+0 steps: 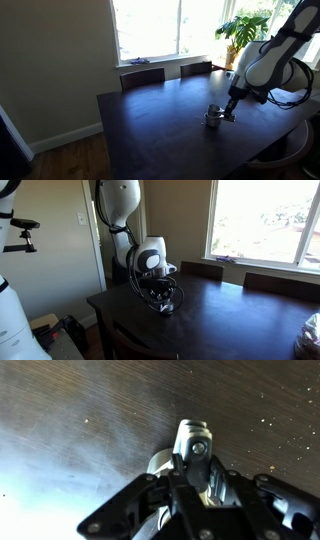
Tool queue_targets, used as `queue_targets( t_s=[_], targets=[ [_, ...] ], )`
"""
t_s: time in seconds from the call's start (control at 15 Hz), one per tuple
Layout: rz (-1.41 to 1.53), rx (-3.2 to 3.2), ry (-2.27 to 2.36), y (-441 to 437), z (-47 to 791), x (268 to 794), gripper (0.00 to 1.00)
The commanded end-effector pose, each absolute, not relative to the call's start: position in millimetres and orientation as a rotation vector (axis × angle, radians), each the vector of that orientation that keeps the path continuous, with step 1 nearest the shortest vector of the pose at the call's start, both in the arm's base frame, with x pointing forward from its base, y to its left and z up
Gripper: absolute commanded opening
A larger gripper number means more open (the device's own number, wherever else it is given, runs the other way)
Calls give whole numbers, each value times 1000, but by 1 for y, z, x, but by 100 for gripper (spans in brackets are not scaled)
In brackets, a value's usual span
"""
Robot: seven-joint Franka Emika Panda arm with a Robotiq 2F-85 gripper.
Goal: Unstack the silver pots.
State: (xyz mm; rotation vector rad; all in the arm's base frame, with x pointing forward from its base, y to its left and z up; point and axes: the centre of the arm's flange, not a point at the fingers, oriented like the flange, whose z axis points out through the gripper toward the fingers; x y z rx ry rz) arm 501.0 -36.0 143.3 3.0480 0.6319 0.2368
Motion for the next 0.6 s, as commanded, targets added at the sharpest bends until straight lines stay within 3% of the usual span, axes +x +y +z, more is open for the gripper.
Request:
queue_targets(
  t_s=[0.0, 0.53],
  targets=[
    [302, 3031, 666, -33, 175, 488, 11],
    [371, 3017, 668, -21, 192, 495, 11]
  ],
)
